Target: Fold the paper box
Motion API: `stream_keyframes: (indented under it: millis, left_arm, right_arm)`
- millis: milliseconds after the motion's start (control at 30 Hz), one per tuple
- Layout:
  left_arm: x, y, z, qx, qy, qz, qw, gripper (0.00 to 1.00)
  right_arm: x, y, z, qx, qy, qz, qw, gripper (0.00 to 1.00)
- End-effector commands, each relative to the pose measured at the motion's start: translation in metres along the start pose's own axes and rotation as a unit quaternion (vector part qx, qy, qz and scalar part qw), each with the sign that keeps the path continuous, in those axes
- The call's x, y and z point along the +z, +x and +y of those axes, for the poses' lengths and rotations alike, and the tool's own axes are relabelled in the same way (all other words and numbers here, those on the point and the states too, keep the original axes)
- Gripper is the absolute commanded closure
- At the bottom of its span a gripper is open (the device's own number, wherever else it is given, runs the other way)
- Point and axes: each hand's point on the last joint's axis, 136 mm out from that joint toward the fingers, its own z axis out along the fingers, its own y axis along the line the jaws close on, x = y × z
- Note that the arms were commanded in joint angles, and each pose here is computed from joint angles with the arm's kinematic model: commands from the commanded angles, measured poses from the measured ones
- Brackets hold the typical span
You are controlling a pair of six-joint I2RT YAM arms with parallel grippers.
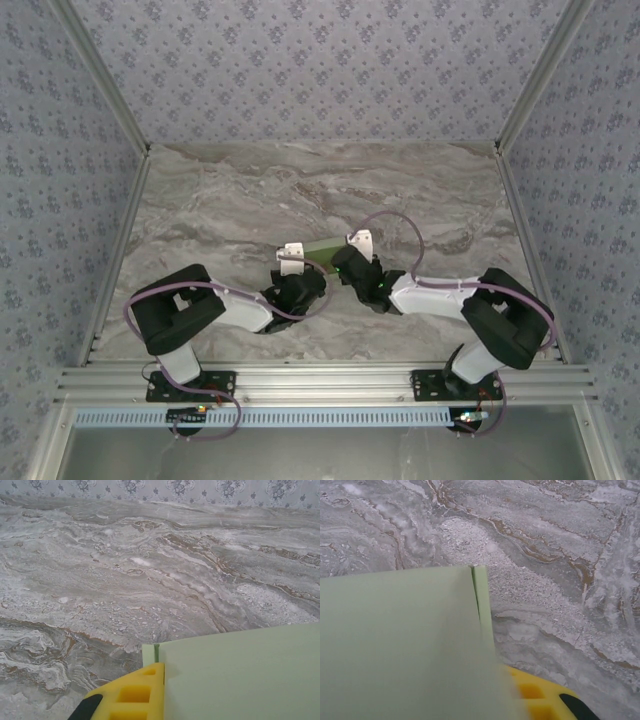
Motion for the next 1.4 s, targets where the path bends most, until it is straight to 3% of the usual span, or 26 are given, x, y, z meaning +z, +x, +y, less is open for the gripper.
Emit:
stream_keyframes:
  millis: [0,367,733,1067,1367]
  left_arm:
    - [-0.003,0.045,0.019,0.099,-0.006,0.061,0.993,1.0]
    - [-0.005,0.043,0.015,0.116,-0.003,0.056,0.992,1.0]
    - [-0.006,0.042,0.013,0.124,-0.002,0.054,0.991,1.0]
    - [-0.008,0.04,0.009,0.13,0.001,0.051,0.99,1.0]
    - [-0.008,0.043,0.009,0.133,-0.001,0.053,0.99,1.0]
  right_arm:
    - [-0.008,0.002,-0.003,-0.02,0.0,0.01,1.0,0.79]
    - [-0.041,-0.011,-0.005,-0.042,-0.047,0.027,0.998,0.64]
    - [-0.076,-0.08,-0.01,-0.024,-0.118,0.013,0.993,0.56]
    - [-0.028,-0.125,0.0,-0.02,-0.126,0.075,0.989,0.49]
    - [0.004,-0.074,0.015,-0.03,-0.123,0.166,0.978,0.5]
